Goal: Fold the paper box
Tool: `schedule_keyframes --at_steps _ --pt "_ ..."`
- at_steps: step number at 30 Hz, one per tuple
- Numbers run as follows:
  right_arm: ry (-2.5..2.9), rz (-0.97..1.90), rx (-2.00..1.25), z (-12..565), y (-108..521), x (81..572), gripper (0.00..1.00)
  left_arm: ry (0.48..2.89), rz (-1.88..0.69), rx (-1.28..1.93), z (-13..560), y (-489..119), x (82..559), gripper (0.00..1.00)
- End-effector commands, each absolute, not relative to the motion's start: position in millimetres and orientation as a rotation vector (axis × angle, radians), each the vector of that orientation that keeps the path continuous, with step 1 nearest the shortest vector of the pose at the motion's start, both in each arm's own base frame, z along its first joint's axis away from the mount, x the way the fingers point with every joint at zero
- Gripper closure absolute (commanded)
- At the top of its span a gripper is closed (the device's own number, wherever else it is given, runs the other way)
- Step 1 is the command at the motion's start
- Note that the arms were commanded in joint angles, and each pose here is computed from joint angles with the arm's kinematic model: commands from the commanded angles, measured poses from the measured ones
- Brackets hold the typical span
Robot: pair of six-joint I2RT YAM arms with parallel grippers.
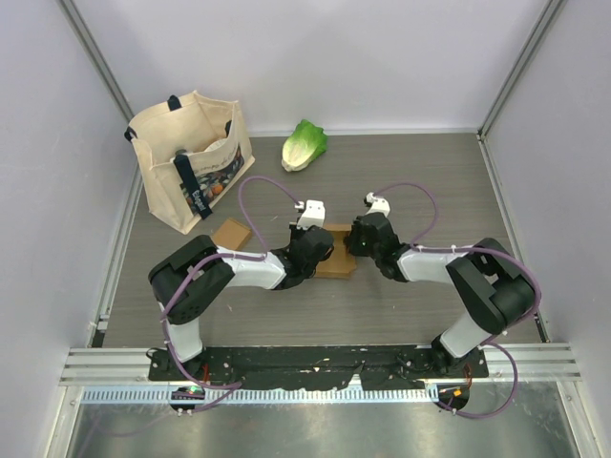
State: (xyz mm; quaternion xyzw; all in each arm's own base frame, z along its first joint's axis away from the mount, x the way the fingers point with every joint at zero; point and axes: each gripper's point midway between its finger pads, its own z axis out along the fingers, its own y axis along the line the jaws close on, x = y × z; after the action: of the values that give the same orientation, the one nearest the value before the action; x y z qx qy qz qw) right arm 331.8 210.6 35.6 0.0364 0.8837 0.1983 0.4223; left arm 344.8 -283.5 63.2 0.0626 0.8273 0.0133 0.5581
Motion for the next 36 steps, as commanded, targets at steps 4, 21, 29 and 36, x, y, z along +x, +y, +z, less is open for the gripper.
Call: schedule_keyframes --at_steps 4,21,29,36 --pt "2.176 0.543 0.083 40 230 344 0.99 1.966 0.065 0.154 61 -280 341 1.0" --pt "2.469 0.065 -0.295 96 144 302 0.47 1.965 0.071 0.139 60 -276 340 1.0" --pt "2.441 0.128 -0.459 80 172 330 0.51 1.959 0.073 0.143 60 -275 339 1.0" --pt "2.405 0.207 -0.329 103 192 329 0.99 1.958 0.071 0.142 60 -275 340 1.0"
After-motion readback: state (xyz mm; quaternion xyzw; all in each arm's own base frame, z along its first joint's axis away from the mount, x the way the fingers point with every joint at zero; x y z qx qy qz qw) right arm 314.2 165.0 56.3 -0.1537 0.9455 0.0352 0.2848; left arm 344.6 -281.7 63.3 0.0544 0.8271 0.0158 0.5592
